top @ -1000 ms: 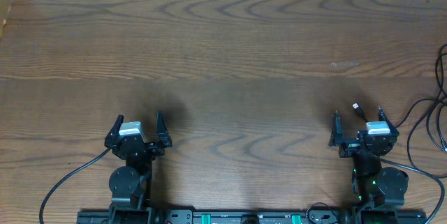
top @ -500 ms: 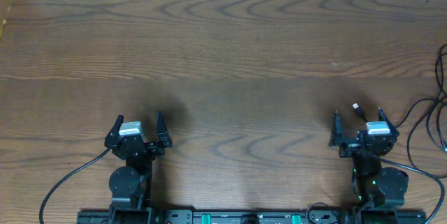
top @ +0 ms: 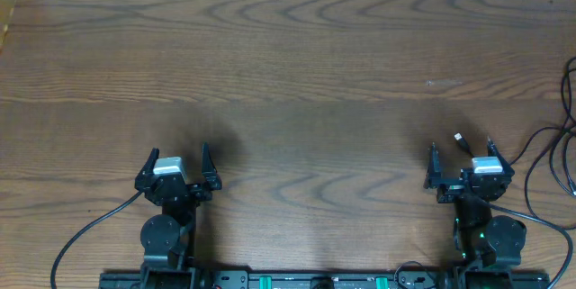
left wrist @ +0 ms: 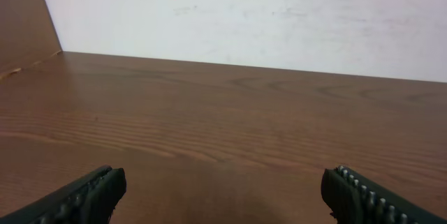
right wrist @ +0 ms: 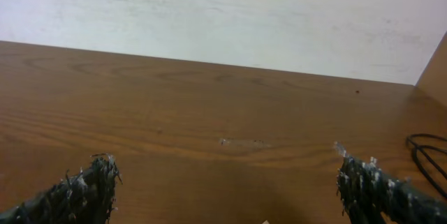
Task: Untangle cables
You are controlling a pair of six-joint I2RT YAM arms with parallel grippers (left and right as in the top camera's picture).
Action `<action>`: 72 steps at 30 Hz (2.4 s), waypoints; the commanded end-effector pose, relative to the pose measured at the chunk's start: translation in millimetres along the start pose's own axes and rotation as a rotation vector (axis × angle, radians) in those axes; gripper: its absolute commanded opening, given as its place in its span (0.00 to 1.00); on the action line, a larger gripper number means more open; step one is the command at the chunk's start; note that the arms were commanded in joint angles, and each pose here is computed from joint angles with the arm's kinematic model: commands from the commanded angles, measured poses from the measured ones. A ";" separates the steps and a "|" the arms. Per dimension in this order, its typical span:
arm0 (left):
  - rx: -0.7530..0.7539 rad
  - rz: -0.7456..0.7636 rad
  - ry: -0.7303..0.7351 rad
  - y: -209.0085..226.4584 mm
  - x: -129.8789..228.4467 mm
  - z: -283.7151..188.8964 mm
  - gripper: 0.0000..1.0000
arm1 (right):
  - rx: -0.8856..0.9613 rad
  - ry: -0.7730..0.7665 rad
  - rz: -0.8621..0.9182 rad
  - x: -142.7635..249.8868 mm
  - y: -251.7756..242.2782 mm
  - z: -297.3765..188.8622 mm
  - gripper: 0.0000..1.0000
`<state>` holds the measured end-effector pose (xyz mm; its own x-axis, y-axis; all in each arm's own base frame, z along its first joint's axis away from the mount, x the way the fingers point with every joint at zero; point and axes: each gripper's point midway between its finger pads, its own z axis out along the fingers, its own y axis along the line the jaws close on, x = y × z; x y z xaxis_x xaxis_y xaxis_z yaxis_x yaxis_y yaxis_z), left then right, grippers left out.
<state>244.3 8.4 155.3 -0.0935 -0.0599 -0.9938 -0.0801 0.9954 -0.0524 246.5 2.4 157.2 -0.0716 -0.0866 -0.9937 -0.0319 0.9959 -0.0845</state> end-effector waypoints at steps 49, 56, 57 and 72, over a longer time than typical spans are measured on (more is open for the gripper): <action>-0.018 0.017 0.052 3.9 17.7 1.0 0.95 | -0.014 -0.004 -0.014 -0.6 3.0 -0.3 0.99; -0.018 0.017 0.052 3.9 17.7 1.0 0.95 | -0.014 -0.004 -0.014 -0.5 3.0 -0.3 0.99; -0.018 0.017 0.052 3.9 17.7 1.0 0.95 | -0.014 -0.004 -0.014 -0.5 3.0 -0.3 0.99; -0.018 0.017 0.052 3.9 17.7 1.0 0.95 | -0.014 -0.004 -0.014 -0.5 3.0 -0.3 0.99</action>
<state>244.3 8.4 155.3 -0.0935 -0.0599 -0.9938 -0.0801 0.9954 -0.0524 246.5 2.4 157.2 -0.0715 -0.0870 -0.9936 -0.0319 0.9959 -0.0849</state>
